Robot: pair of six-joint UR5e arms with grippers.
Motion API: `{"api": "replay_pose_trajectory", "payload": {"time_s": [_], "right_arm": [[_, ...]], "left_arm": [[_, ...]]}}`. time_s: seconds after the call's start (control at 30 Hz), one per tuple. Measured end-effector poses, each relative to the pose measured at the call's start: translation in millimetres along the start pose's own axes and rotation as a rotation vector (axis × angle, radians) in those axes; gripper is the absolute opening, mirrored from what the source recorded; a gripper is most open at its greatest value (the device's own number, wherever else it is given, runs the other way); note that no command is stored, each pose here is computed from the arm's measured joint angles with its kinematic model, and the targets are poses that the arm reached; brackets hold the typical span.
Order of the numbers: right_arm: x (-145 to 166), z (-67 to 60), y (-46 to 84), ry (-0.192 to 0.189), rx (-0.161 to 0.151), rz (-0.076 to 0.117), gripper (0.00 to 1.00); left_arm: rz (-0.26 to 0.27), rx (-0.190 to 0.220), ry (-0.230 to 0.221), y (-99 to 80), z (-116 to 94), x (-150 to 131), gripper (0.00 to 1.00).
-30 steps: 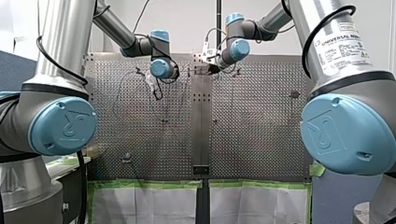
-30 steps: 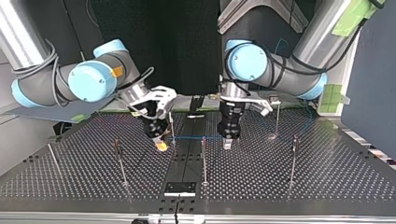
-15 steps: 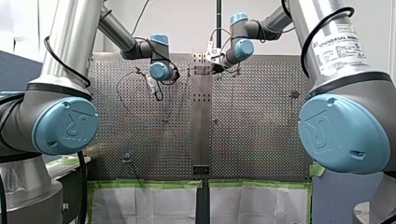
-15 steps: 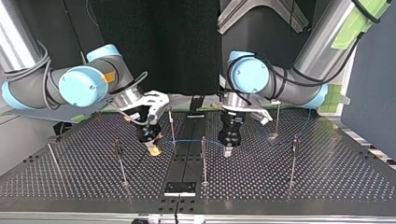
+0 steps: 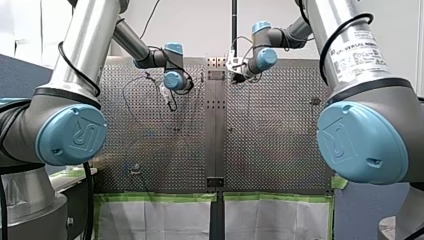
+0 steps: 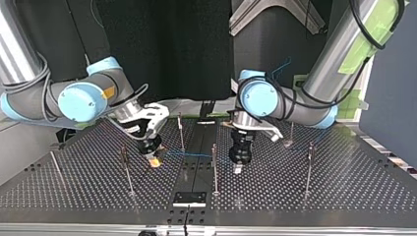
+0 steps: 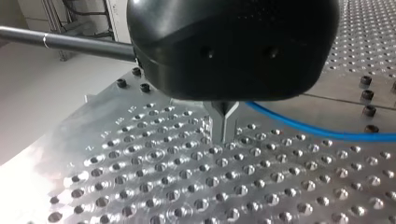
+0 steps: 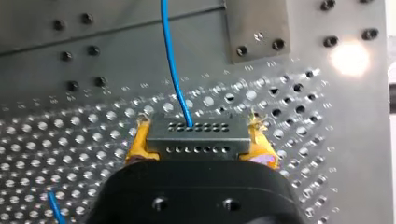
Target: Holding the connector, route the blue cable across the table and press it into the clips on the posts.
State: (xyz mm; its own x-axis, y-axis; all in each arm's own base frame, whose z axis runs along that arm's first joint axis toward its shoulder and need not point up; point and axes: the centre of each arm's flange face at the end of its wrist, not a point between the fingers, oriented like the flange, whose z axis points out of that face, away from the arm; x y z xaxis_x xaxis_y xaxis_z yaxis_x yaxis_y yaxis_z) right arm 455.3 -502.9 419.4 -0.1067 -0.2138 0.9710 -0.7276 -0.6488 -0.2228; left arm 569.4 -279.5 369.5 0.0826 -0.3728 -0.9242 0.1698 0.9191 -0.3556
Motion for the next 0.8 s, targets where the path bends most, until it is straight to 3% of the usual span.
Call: {"api": "replay_pose_trajectory", "payload": {"time_s": [0.1, 0.13, 0.3, 0.33, 0.37, 0.4, 0.43, 0.47, 0.5, 0.8], "right_arm": [[5, 1.0, 4.1, 0.009, 0.0, 0.001, 0.0], [7, 1.1, 5.3, 0.011, 0.0, 0.001, 0.0], [8, 1.4, 7.3, 0.014, 0.0, 0.0, 0.0], [8, 1.4, 7.7, 0.014, 0.0, -0.001, 0.0], [8, 1.3, 7.9, 0.014, -0.001, -0.002, 0.0], [8, 1.3, 8.1, 0.013, -0.001, -0.002, 0.0], [8, 1.3, 8.2, 0.013, -0.001, -0.002, 0.0], [8, 1.3, 8.1, 0.013, -0.001, -0.002, 0.0], [8, 1.3, 8.1, 0.013, -0.001, -0.002, 0.0], [8, 0.8, 9.5, 0.011, -0.015, -0.006, 0.0]], "left_arm": [[0.002, -0.005, 0.003, 2.3, 0, 0, 0.0], [0.002, -0.006, 0.005, 2.6, 0, 0, 0.06], [0.003, -0.009, 0.015, 3.1, -1, 1, 0.06], [0.003, -0.01, 0.015, 3.1, -1, 1, 0.56], [0.003, -0.01, 0.017, 2.9, -1, 1, 0.56], [0.003, -0.009, 0.019, 2.2, -2, 1, 0.65], [0.003, -0.009, 0.023, 1.1, -2, 2, 0.81], [0.004, -0.008, 0.029, 0.1, -3, 3, 0.81], [0.005, -0.009, 0.038, -1.1, -5, 4, 1.0], [0.031, -0.022, 0.123, -7.9, -19, 11, 1.0]]}}
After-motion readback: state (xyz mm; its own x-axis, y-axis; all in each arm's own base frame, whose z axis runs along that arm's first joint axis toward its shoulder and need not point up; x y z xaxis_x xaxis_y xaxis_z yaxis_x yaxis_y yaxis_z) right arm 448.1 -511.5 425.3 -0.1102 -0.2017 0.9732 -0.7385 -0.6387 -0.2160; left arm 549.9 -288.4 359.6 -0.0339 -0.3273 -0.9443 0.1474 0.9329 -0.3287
